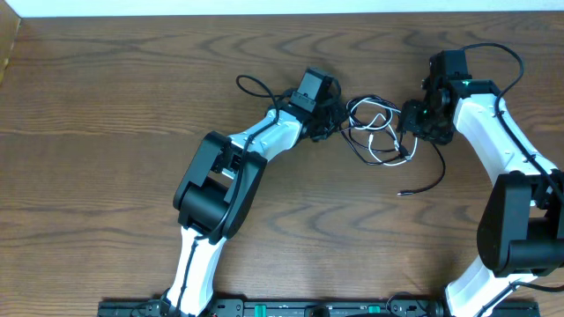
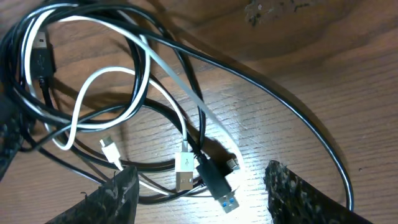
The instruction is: Untangle cables
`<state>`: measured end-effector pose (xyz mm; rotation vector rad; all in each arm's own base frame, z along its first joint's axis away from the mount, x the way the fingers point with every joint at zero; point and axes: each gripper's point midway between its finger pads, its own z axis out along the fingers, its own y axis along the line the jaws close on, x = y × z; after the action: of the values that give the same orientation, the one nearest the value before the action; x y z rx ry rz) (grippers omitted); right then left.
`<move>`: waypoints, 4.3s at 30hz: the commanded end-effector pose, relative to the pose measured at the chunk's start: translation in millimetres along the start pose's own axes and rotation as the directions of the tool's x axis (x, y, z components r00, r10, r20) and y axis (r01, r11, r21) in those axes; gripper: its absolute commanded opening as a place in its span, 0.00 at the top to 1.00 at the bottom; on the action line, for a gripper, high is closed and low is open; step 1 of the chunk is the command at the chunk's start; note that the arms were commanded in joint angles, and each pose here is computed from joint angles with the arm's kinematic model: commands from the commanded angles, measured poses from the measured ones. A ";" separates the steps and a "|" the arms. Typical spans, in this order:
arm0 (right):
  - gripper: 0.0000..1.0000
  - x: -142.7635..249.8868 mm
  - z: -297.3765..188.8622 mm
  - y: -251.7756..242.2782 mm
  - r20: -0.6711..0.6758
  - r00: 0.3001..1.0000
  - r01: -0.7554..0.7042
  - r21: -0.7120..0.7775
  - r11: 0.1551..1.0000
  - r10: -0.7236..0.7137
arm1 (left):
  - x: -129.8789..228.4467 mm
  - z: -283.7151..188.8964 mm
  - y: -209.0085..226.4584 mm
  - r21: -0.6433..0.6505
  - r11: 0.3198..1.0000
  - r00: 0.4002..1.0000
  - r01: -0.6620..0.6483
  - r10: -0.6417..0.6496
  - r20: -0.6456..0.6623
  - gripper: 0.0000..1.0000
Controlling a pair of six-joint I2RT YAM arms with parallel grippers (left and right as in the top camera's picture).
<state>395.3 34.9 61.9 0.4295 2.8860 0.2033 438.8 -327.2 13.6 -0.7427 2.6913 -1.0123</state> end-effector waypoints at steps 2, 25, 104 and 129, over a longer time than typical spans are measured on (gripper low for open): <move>0.38 3.1 4.6 0.2 -0.011 1.000 0.017 0.007 1.000 -0.017 | 12.4 4.0 50.8 -0.184 0.971 0.988 -0.150 0.141 -0.058 0.69; 0.26 13.6 -10.5 99.5 0.131 0.889 0.451 -0.408 0.794 -0.438 | 39.9 -15.6 107.6 -0.318 0.795 0.849 -0.516 0.426 -0.313 0.92; 0.99 55.4 38.1 168.0 0.162 0.751 0.648 -0.366 0.668 -0.640 | -9.4 -124.7 4.1 0.157 0.889 0.871 -0.429 0.453 -0.187 0.92; 0.99 32.1 -126.5 162.2 0.300 0.879 0.474 -0.637 0.608 -0.371 | 37.0 -216.9 -74.2 0.262 0.666 0.696 -0.698 0.718 0.028 0.64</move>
<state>381.2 182.8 198.2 -0.4065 2.4141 1.0232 370.5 -255.0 235.4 0.3168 2.4531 -1.1534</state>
